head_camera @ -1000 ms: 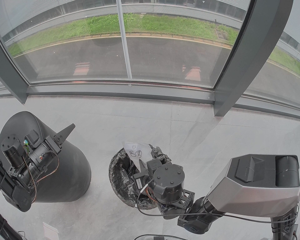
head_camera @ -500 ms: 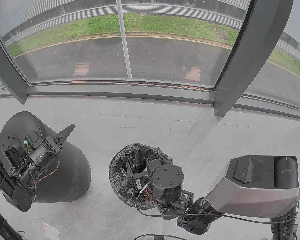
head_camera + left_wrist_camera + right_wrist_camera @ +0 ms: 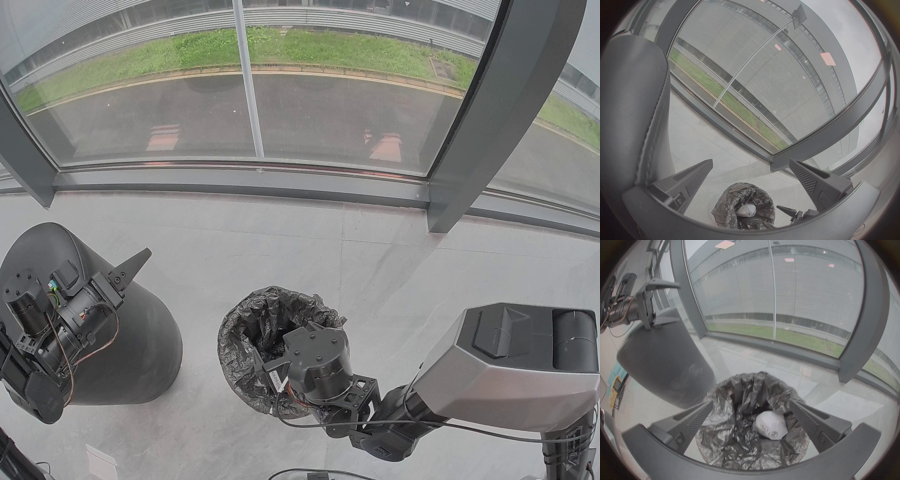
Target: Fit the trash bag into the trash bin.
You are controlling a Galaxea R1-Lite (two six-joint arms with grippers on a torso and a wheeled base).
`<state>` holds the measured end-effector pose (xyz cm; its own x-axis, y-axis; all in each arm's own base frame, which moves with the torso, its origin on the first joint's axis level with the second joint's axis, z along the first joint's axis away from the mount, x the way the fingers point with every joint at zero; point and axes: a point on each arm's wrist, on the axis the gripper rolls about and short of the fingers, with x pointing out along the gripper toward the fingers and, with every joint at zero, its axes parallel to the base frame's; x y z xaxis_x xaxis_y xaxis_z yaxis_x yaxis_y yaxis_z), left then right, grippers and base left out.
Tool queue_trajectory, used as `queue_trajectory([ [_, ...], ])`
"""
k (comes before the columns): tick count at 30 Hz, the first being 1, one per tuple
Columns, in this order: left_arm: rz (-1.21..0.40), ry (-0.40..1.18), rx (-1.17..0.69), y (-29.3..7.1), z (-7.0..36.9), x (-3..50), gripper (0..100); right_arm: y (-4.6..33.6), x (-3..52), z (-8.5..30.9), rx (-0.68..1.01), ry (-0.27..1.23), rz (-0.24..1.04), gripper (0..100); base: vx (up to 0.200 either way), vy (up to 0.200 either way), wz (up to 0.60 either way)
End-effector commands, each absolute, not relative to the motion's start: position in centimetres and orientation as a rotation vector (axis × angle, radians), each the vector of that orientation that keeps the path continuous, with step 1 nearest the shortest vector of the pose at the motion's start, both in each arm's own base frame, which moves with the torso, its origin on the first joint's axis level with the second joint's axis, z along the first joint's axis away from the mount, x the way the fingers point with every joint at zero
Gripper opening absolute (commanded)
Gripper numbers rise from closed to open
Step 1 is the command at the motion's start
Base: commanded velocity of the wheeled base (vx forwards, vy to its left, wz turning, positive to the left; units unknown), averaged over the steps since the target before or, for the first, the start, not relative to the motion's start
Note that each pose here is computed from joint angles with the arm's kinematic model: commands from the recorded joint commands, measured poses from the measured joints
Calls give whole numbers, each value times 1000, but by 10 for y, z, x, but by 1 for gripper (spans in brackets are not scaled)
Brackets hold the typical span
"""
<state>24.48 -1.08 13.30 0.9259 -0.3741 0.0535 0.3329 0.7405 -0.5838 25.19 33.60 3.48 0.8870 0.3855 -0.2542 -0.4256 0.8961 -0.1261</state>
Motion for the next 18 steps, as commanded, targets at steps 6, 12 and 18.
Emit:
queue_trajectory([
  [6,-386,75,-628,-11,131,246,100,362,275,70,42,649,589,100,0,0,0],
  [12,-384,81,-628,-11,130,247,100,370,301,72,86,680,567,100,0,0,0],
  [18,-381,85,-629,-10,129,248,100,368,310,56,66,714,540,100,0,0,0],
])
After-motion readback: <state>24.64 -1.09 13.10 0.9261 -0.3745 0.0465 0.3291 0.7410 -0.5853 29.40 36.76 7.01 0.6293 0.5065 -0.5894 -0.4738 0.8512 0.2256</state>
